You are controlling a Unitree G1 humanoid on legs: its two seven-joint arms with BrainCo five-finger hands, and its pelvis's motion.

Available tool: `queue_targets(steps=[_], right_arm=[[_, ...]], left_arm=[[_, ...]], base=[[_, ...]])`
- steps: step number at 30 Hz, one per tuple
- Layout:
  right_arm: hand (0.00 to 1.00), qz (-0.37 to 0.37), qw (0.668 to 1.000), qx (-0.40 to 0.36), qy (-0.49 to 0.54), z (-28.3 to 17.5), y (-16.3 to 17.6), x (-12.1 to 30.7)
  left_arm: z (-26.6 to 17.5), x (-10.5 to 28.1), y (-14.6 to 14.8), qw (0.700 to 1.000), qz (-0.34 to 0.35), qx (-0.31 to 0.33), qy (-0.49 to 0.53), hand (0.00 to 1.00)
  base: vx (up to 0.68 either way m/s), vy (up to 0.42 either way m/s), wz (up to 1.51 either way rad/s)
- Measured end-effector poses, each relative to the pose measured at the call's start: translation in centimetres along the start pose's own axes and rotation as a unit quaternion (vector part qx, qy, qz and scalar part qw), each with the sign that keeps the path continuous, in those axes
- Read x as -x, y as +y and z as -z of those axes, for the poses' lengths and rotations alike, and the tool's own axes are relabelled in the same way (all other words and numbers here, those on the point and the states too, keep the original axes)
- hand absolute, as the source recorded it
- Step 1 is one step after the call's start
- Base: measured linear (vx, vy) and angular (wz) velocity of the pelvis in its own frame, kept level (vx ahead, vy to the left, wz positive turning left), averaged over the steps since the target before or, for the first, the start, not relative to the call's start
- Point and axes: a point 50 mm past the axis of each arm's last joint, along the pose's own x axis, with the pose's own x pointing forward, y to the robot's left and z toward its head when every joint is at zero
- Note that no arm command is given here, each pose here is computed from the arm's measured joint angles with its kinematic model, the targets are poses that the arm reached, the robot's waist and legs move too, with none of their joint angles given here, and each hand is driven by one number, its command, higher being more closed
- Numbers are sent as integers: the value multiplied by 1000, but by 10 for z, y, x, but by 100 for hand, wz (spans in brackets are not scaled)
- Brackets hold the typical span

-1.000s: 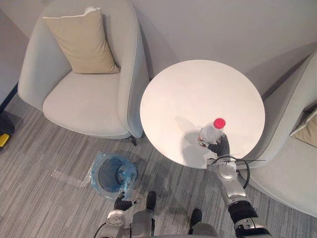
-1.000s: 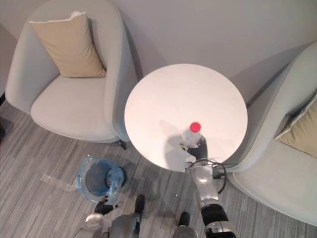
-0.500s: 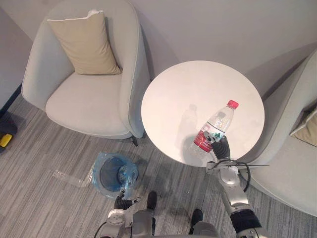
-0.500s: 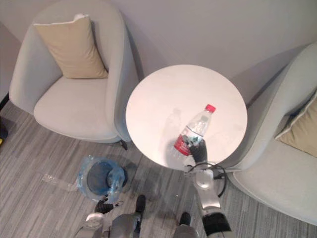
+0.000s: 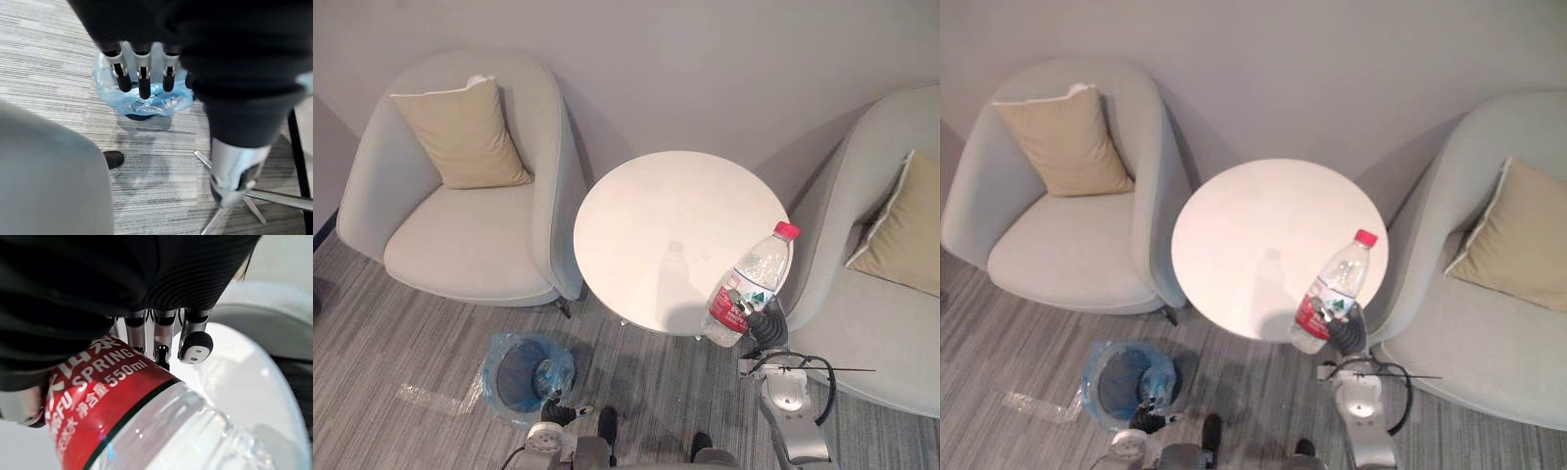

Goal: Gather rubbish on tea table into small bin, then transfer packed bag to large trash can.

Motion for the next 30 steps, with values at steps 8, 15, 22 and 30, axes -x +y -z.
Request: queue_targets(steps=[8, 15, 22, 30], right_arm=[[100, -23, 1000, 15, 6, 3, 11, 9], [100, -25, 999, 30, -25, -7, 15, -7], [100, 31, 998, 49, 22, 11, -3, -5], [100, -35, 995, 56, 77, 32, 29, 6]], left_arm=[[4, 1, -1, 1000, 3, -12, 6, 0], [-11, 0, -4, 1000, 5, -1, -24, 0], [-7, 2, -19, 998, 33, -52, -17, 0], [5, 4, -12, 998, 32, -58, -5, 0]], base=[[-78, 7, 2], [-180, -34, 43], [-102, 56, 73], [-140, 60, 8]])
